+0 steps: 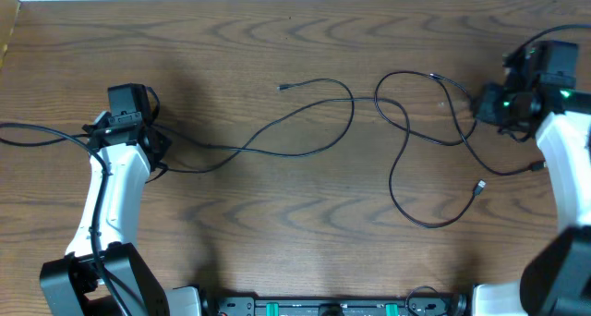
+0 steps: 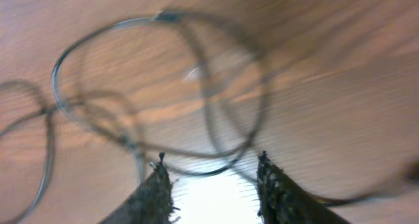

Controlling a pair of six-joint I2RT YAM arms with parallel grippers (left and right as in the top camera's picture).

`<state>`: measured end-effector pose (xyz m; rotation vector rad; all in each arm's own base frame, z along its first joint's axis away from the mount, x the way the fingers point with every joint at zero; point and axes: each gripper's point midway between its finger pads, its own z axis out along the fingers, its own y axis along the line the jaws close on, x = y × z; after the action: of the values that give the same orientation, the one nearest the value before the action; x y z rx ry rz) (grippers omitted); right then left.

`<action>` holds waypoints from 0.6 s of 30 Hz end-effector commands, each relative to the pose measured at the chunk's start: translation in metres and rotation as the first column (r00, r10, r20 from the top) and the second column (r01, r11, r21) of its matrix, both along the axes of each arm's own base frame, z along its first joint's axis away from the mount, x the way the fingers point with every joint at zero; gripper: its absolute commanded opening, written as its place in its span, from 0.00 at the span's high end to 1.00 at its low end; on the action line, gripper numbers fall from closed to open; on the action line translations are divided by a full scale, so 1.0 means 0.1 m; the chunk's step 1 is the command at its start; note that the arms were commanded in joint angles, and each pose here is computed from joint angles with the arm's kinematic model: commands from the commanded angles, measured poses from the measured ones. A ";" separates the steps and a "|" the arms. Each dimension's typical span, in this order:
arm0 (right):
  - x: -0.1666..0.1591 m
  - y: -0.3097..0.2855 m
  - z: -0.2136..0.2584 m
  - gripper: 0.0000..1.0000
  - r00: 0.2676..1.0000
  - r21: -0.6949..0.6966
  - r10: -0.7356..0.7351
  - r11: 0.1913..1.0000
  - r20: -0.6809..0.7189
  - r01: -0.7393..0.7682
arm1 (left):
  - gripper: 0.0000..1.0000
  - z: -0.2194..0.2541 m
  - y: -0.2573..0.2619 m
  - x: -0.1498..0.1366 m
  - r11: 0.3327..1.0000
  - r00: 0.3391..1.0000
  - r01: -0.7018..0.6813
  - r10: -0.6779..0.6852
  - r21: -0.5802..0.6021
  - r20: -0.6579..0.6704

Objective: Untangle cables

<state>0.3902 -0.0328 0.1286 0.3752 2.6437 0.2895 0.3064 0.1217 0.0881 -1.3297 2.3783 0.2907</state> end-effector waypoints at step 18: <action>0.86 1.56 -0.78 0.33 0.967 0.206 0.202 0.951 0.153 -0.231 | 0.92 0.06 -0.05 0.07 0.999 0.999 0.003 -0.002 -0.037 0.034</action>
<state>0.4724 0.1132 0.0762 0.0213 2.4852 0.6954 0.3086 0.1151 0.0862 -1.3315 2.3942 0.2348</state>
